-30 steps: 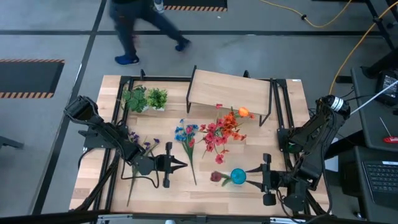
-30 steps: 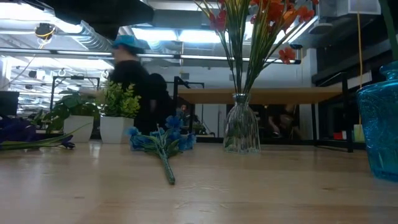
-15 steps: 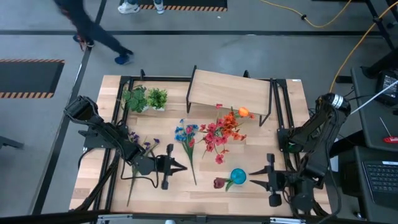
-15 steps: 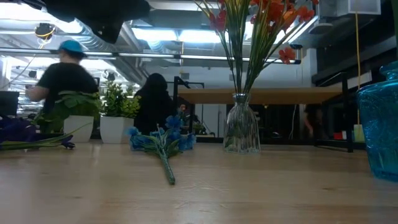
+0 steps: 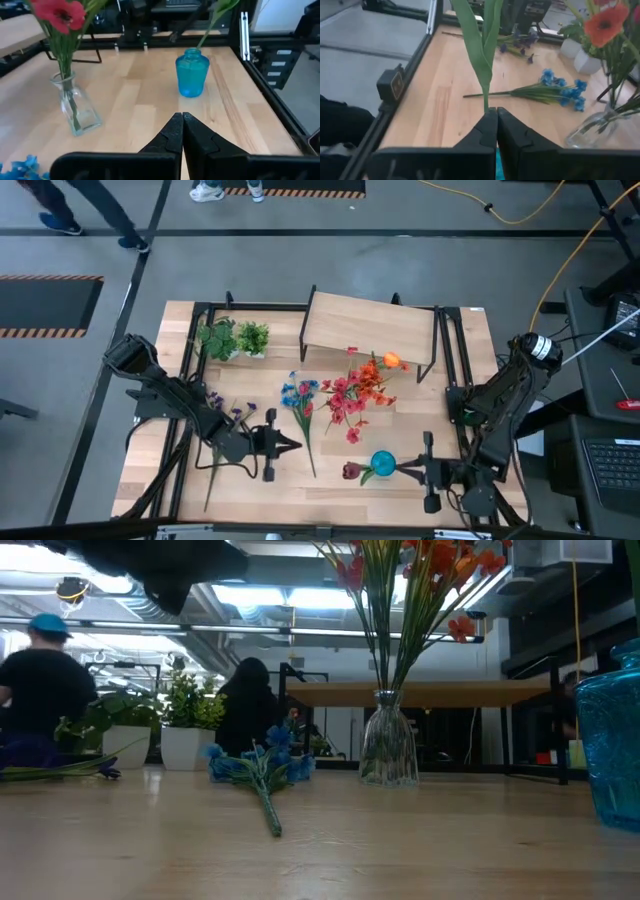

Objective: Pick and place flowers into a vace then onto a shelf
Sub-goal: Put the violet flowers into the blue vase

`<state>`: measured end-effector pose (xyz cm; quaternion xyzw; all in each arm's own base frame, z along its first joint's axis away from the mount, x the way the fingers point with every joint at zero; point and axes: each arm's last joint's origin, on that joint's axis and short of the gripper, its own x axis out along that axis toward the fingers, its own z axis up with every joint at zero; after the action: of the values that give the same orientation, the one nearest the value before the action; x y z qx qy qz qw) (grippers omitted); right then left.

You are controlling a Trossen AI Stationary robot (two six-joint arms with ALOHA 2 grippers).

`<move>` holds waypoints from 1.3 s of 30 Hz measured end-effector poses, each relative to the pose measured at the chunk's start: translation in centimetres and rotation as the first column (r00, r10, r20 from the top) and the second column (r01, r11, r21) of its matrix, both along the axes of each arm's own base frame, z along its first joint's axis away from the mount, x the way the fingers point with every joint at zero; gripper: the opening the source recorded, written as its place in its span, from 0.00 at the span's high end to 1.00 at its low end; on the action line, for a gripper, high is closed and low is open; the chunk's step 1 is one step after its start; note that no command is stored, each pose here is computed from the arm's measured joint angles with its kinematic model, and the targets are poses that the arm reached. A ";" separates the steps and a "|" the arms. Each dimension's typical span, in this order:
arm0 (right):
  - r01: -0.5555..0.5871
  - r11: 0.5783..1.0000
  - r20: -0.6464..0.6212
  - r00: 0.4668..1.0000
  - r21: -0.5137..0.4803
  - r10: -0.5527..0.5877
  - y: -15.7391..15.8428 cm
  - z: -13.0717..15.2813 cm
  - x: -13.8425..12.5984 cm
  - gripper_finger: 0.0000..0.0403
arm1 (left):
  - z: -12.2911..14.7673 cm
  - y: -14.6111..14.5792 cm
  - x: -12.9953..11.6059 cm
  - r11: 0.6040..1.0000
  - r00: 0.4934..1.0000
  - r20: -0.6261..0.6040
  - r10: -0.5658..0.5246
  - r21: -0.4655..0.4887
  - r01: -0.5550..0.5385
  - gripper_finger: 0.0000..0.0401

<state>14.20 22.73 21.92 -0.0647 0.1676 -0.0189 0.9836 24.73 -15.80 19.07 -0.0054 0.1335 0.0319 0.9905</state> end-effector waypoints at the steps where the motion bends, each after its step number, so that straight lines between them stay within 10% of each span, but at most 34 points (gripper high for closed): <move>1: 0.004 1.000 0.011 1.000 0.017 -0.004 -0.1 -0.2 0.1 0.97 | 0.2 -0.1 0.2 1.000 1.000 -0.011 0.004 -0.005 -0.004 1.00; 10: -0.029 0.999 0.086 0.996 0.032 0.026 -0.9 -2.1 0.1 0.99 | 3.3 -0.5 0.8 0.972 0.912 -0.381 0.151 -0.112 -0.208 1.00; 21: -0.013 1.000 0.089 0.996 0.010 0.012 -2.0 -3.7 0.1 0.96 | 2.8 -0.7 -2.9 0.734 0.523 -0.836 0.165 -0.250 -0.631 1.00; 26: 0.003 1.000 0.089 0.996 -0.002 -0.003 -2.3 -3.6 0.5 0.95 | 2.0 -2.1 -4.2 0.657 0.390 -0.913 0.118 -0.223 -0.720 1.00; 39: 0.025 0.998 0.086 0.996 -0.056 -0.020 -2.8 -3.6 1.3 0.95 | 1.4 -4.5 -8.1 0.523 0.249 -0.941 0.229 -0.096 -0.847 1.00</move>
<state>15.48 19.91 18.30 -0.0901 0.1252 -0.0374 0.9873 16.67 -20.26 20.50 -0.3518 0.5878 0.3513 0.6382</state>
